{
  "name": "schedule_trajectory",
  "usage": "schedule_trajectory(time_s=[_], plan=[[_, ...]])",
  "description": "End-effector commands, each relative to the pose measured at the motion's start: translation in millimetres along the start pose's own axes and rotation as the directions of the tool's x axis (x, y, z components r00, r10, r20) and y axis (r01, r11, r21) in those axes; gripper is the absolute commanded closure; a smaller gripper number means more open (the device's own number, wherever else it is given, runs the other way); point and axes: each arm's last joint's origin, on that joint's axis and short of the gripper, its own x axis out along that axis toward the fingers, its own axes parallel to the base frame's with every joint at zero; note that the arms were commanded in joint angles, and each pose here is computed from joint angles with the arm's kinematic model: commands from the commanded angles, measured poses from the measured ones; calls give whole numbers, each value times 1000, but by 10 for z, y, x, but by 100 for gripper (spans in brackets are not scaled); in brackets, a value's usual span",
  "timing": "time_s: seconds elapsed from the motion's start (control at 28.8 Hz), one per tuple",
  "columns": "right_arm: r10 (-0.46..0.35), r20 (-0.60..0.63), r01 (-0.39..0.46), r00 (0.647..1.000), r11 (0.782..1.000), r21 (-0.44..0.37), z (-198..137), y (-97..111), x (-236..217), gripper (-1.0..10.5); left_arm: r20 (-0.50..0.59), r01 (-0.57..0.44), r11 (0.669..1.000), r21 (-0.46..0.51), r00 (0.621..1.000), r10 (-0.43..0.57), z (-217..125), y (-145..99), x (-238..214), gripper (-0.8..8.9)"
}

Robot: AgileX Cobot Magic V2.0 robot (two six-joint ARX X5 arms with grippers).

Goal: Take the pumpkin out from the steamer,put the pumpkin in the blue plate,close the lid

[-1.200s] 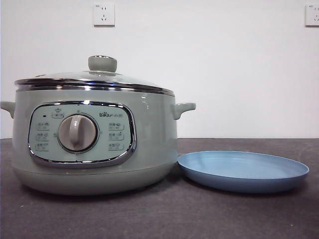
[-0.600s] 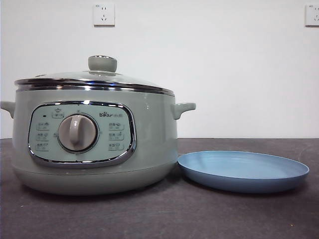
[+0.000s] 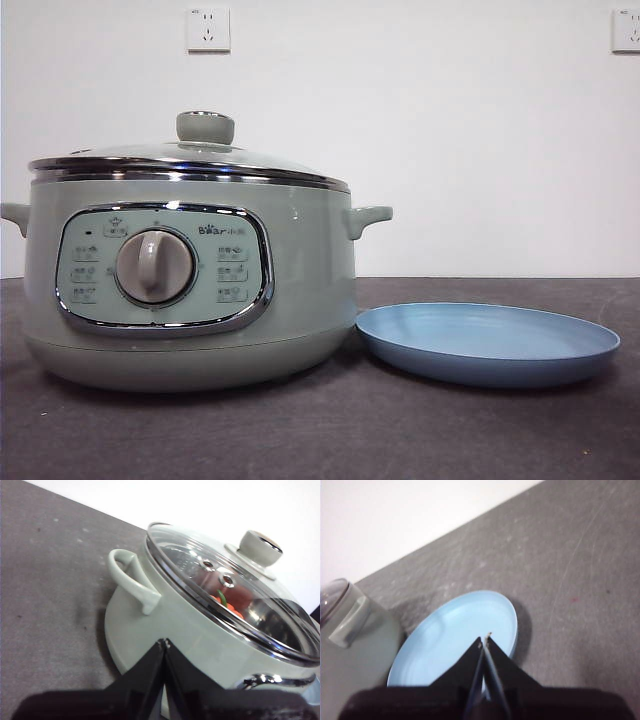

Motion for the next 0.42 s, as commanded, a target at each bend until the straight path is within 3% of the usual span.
schedule_trajectory(time_s=[0.03,0.42], plan=[[-4,-10,4,1000,1000,11,35,19,-14,963,13,-12,1000,-22,1000,12,60,-35,-25,821],[-18,-42,19,999,1000,18,341,172,-32,963,93,-70,998,0,993,69,393,-246,-174,821]])
